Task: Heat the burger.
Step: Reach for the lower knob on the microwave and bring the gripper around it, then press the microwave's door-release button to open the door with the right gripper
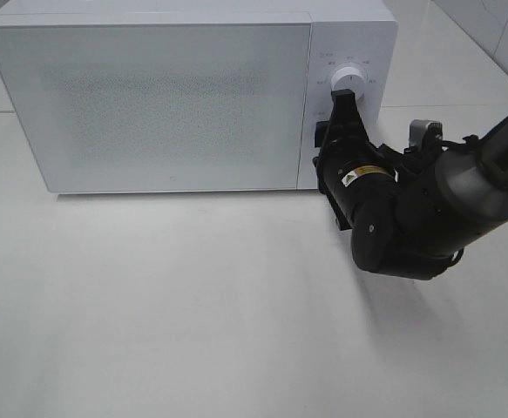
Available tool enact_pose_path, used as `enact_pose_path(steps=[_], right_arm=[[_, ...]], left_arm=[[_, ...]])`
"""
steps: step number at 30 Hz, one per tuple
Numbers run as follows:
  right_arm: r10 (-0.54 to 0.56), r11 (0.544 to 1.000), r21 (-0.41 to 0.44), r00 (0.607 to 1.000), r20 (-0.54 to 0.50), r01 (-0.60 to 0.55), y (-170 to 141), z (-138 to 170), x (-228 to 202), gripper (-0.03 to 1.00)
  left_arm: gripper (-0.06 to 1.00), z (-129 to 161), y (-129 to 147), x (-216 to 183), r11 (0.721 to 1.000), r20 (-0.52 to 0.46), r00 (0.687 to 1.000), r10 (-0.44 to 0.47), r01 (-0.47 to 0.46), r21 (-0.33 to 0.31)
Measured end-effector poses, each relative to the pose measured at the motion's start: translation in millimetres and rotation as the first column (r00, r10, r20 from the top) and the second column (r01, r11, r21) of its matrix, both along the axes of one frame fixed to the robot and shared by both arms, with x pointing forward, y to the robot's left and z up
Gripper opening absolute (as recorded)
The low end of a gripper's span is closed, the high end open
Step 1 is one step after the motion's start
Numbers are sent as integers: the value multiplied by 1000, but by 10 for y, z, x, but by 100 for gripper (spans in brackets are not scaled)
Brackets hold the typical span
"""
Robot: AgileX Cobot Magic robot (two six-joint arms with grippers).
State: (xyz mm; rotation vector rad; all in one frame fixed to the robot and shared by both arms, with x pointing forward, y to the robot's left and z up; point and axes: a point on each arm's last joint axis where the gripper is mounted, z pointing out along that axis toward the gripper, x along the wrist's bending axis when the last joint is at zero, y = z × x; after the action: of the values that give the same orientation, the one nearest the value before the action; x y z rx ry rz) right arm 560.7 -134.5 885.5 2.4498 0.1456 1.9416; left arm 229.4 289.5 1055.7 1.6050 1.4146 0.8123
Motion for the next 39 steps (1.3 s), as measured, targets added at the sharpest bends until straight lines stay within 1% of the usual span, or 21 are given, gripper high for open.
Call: enact_pose_path(steps=[12,15,16,18,19,20,21,22,24,25,26,28,29,30,33,34,35,36,37,38,39], right_arm=[[1,1000,1,1000,0,-1,3,0,-2,43],[7,1000,-2,1000,1,-7,-5,11,-21,44],[11,1000,-5,1000,2,-11,-20,27,-42,47],[16,1000,-10,1000,3,-16,-29,33,-60,49],[17,1000,-18,1000,7,-17,-61,53,-105,54],[17,1000,-18,1000,7,-17,-61,53,-105,54],[24,999,-25,999,46,-23,-87,125,-144,59],[24,999,-25,999,46,-23,-87,125,-144,59],[39,999,-32,998,46,-37,-127,178,-221,65],[39,999,-32,998,46,-37,-127,178,-221,65],[46,998,-37,997,68,-44,-152,226,-263,68],[46,998,-39,995,86,-43,-168,268,-283,69],[52,997,-54,993,104,-47,-196,331,-325,70],[52,997,-54,993,104,-47,-196,331,-325,70],[80,993,-89,992,93,-72,-228,371,-402,71],[97,989,-115,993,65,-90,-250,376,-453,71],[97,989,-115,993,65,-90,-250,376,-453,71],[107,986,-133,993,49,-99,-264,377,-483,71],[134,975,-178,991,7,-130,-288,385,-547,71],[134,975,-178,991,7,-130,-288,385,-547,71],[165,959,-228,986,-33,-168,-309,401,-611,71]], left_arm=[[99,0,0,0,1000,0,1000,0,0,0],[99,0,0,0,1000,0,1000,0,0,0],[99,0,0,0,1000,0,1000,0,0,0],[99,0,0,0,1000,0,1000,0,0,0],[99,0,0,0,1000,0,1000,0,0,0],[99,0,0,0,1000,0,1000,0,0,0],[99,0,0,0,1000,0,1000,0,0,0],[99,0,0,0,1000,0,1000,0,0,0],[99,0,0,0,1000,0,1000,0,0,0],[99,0,0,0,1000,0,1000,0,0,0],[99,0,0,0,1000,0,1000,0,0,0],[99,0,0,0,1000,0,1000,0,0,0],[99,0,0,0,1000,0,1000,0,0,0],[99,0,0,0,1000,0,1000,0,0,0],[99,0,0,0,1000,0,1000,0,0,0],[99,0,0,0,1000,0,1000,0,0,0],[99,0,0,0,1000,0,1000,0,0,0],[99,0,0,0,1000,0,1000,0,0,0],[99,0,0,0,1000,0,1000,0,0,0],[99,0,0,0,1000,0,1000,0,0,0],[99,0,0,0,1000,0,1000,0,0,0]])
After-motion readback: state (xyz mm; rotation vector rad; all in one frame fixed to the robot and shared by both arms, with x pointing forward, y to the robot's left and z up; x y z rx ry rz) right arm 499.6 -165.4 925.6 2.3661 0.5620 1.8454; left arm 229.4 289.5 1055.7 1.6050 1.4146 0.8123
